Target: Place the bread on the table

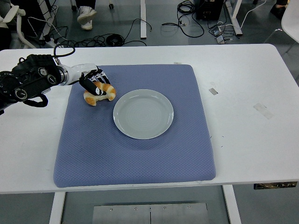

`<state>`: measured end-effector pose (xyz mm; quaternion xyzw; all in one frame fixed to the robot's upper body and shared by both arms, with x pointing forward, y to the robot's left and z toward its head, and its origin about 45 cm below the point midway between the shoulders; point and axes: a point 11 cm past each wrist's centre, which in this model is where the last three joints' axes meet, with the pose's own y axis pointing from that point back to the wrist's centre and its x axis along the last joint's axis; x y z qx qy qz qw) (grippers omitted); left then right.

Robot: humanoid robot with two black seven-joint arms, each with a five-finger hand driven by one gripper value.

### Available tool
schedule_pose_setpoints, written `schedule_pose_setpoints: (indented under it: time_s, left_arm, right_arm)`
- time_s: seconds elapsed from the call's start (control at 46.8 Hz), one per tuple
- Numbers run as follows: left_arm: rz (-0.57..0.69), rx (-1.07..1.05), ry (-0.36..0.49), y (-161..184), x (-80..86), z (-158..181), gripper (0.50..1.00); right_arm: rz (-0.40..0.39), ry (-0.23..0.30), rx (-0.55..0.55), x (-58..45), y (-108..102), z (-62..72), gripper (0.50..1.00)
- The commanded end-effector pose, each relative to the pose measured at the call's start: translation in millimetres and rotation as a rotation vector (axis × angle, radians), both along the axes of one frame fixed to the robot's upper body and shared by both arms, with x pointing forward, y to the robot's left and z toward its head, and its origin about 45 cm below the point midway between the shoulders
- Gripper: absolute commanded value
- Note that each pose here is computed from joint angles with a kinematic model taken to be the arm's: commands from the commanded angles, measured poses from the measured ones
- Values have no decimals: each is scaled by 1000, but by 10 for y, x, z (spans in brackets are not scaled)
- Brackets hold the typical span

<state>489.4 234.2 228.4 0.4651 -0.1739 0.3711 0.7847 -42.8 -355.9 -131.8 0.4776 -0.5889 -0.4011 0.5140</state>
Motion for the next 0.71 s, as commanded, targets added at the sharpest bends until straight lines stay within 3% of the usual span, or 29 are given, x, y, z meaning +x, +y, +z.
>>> schedule_pose_setpoints:
  time_s: [0.0,0.128,0.235,0.342,0.449,0.684]
  left_arm:
    - [-3,1,2,-15,-4,-9,500]
    - [-3,-2,6,-32,-15,-38,507]
    - [2,-6,-2,-39,-7,-28,703]
    - [10,-20,-9,-49,6,-2,860]
    - [26,-58,-17,-67,34,60,951]
    - [30,-70,-19,-64,63,155,980]
  right_arm:
    - [0,0,0,0,0,0,1000]
    - [0,0,0,0,0,0,1000]
    - [0,0,0,0,0,0,1000]
    - [0,0,0,0,0,0,1000]
    - [0,0,0,0,0,0,1000]
    - [0,0,0,0,0,0,1000]
